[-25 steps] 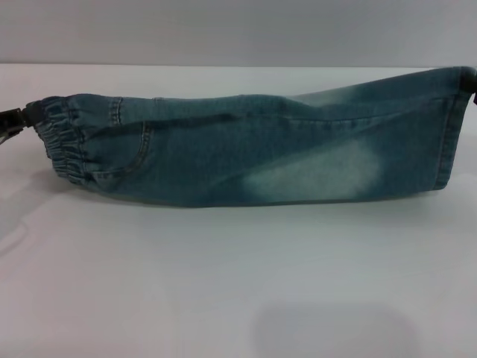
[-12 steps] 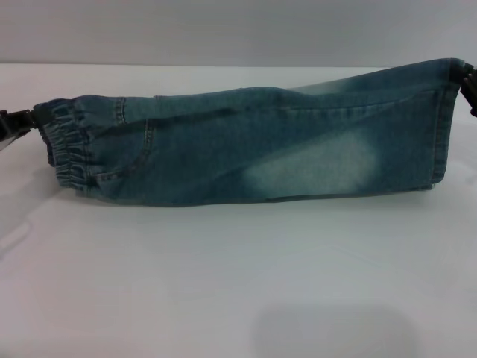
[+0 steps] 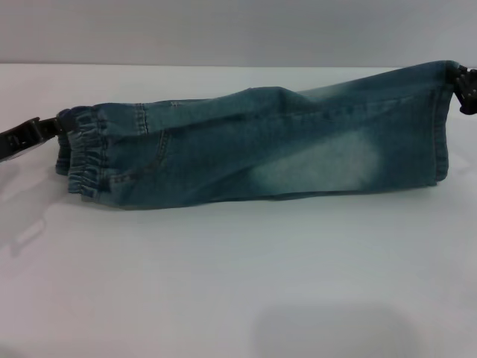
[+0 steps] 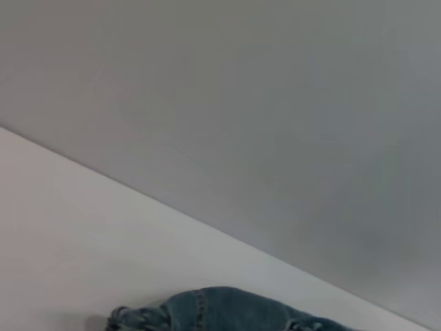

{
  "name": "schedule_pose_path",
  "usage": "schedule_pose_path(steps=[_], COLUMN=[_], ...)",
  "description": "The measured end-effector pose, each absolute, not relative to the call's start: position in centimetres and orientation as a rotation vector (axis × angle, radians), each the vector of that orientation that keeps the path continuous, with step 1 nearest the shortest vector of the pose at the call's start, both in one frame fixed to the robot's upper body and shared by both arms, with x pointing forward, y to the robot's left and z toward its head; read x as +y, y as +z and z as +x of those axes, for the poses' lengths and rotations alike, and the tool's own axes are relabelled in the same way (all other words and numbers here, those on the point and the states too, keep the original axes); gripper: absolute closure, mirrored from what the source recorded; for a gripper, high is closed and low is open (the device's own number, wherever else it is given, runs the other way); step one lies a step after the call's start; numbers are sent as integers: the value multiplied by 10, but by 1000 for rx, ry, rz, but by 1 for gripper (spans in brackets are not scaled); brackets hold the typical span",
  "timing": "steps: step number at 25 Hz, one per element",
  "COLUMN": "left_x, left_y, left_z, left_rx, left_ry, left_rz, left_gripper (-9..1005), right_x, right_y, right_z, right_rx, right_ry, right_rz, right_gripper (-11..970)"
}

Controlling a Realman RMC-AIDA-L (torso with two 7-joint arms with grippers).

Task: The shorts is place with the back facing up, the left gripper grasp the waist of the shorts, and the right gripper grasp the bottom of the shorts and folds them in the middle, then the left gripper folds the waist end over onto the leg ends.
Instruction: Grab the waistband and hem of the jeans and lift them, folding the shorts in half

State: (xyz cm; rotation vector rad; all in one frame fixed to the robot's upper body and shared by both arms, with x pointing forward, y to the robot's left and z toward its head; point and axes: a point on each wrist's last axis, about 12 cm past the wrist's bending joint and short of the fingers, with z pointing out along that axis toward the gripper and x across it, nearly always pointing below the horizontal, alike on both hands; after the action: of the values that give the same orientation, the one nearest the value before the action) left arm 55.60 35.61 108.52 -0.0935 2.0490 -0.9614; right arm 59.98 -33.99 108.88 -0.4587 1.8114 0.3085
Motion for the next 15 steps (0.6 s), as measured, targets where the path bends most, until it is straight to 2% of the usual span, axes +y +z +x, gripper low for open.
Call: schedule_pose_path(steps=[15], left_x=[343], left_y=[1072], left_z=[559], left_rx=[2061], left_ry=[-931], left_rz=[-67], left_gripper=[939], right_x=[-339], right_y=[1079], right_z=[612], right_rx=[1838], right_ry=[220], right_rz=[-343], right_gripper=[959])
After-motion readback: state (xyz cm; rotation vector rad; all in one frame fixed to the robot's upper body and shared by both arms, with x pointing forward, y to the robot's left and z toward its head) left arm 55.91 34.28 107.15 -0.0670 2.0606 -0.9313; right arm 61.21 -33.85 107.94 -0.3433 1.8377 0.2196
